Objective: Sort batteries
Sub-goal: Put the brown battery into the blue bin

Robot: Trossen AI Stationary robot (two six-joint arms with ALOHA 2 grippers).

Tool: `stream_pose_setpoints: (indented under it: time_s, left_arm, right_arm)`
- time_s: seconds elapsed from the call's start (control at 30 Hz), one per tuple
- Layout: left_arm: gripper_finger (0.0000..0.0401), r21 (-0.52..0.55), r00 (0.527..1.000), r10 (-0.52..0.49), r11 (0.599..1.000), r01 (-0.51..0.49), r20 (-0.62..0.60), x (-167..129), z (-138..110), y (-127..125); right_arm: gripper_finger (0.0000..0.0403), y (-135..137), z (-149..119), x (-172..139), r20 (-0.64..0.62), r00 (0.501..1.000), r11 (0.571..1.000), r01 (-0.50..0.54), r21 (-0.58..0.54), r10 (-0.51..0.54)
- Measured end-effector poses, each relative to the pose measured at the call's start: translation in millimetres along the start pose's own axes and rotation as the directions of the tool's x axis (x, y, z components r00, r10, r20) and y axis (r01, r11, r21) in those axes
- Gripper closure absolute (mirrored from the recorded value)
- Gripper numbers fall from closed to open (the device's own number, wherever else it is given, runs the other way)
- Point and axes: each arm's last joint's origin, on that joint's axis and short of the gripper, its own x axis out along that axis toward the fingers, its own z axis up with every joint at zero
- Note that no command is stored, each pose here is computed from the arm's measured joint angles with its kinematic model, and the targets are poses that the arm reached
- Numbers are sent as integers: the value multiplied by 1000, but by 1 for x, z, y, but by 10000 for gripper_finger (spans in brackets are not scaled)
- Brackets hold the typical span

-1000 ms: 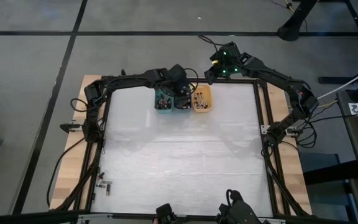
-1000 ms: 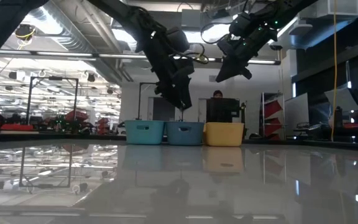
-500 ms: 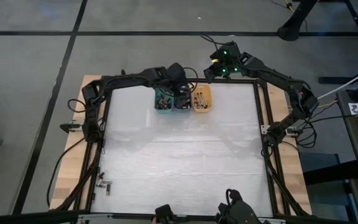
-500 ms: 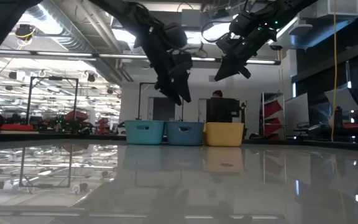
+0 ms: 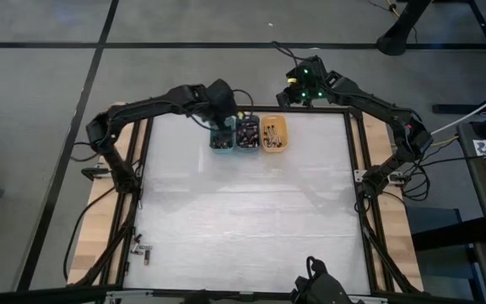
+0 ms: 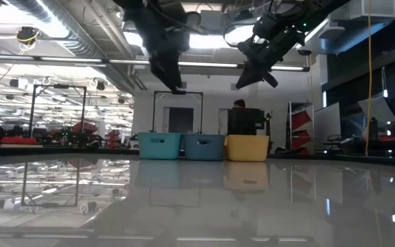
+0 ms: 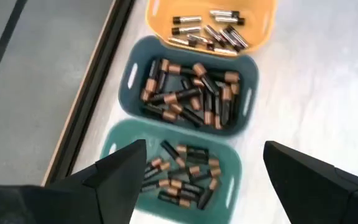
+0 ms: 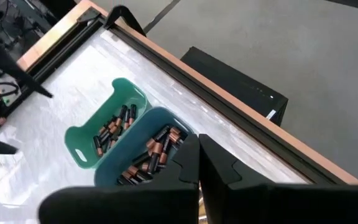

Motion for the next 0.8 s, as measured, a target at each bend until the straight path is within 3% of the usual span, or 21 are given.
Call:
stream_pose_setpoints:
  time_s: [0.37, 0.63, 0.8]
  left_arm:
    - [91, -45, 1000, 11, 999, -11, -2, -25, -26, -5]
    - [91, -27, 979, 1, 1000, -6, -202, -31, -48, -20]
    - [91, 16, 977, 16, 1000, -13, -214, -31, -47, -33]
  right_arm:
    - [403, 18, 2, 4, 47, 998, 998, -35, -48, 37]
    - [403, 18, 3, 4, 61, 997, 996, -33, -79, 38]
    - [403, 19, 4, 4, 74, 996, 995, -44, -85, 50]
